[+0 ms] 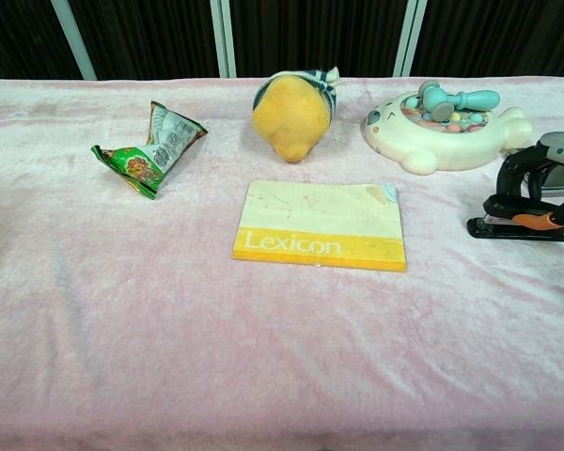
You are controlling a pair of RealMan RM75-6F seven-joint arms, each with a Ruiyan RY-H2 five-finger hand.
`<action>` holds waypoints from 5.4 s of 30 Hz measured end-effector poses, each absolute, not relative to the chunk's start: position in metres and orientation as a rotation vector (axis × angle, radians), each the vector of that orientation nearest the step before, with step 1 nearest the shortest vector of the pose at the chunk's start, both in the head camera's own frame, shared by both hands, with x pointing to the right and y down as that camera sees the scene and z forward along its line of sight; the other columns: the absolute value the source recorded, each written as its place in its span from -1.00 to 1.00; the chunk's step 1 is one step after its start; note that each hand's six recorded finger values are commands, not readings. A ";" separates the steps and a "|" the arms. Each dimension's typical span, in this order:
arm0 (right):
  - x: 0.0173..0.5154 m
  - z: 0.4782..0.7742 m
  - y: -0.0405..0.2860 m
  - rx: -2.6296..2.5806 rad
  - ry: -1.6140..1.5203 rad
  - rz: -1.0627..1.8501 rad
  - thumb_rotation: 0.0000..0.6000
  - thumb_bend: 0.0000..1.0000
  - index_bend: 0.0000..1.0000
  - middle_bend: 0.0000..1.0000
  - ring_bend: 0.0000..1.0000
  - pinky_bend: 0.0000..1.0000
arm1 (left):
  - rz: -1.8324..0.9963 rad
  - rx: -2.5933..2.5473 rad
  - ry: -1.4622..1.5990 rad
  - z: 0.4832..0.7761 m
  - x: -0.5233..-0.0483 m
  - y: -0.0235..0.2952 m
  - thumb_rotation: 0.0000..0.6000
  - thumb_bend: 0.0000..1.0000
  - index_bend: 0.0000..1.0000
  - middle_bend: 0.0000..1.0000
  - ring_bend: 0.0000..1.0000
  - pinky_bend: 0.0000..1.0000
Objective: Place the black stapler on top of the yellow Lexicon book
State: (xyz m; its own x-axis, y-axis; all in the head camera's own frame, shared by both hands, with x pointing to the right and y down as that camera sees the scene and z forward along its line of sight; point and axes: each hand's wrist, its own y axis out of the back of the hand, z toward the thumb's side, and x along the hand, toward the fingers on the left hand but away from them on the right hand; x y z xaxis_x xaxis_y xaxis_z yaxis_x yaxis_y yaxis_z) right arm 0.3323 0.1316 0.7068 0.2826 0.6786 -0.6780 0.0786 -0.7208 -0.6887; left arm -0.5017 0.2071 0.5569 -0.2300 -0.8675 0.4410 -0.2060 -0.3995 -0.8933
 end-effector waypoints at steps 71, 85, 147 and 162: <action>0.190 0.679 0.092 -2.184 -0.754 1.362 1.00 -0.13 0.24 0.06 0.04 -0.34 | -1.673 -1.537 1.303 0.556 -0.502 0.206 1.00 -0.39 -0.66 -0.94 -1.00 -1.00; 0.105 0.699 0.103 -2.186 -0.691 1.322 1.00 -0.13 0.24 0.07 0.05 -0.34 | -1.677 -1.540 1.304 0.557 -0.501 0.206 1.00 -0.39 -0.67 -0.94 -1.00 -1.00; 0.094 0.689 0.107 -2.105 -0.694 1.454 1.00 -0.49 -0.62 -0.84 -0.66 -0.66 | -1.688 -1.526 1.284 0.557 -0.502 0.207 1.00 -0.39 -0.67 -0.94 -1.00 -0.99; 0.224 0.590 0.093 -1.903 -0.781 1.491 1.00 -0.53 -0.66 -0.87 -0.67 -0.67 | -1.669 -1.513 1.284 0.555 -0.500 0.206 1.00 -0.39 -0.66 -0.94 -1.00 -0.99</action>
State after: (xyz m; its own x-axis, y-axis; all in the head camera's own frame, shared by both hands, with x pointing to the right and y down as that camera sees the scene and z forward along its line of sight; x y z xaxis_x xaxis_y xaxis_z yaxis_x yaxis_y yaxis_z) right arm 0.2237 0.0927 0.5899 0.1988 0.7521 -0.6284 0.0880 -0.6523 -0.7528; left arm -0.5000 0.2062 0.5552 -0.2218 -0.8713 0.4377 -0.1995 -0.3988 -0.8951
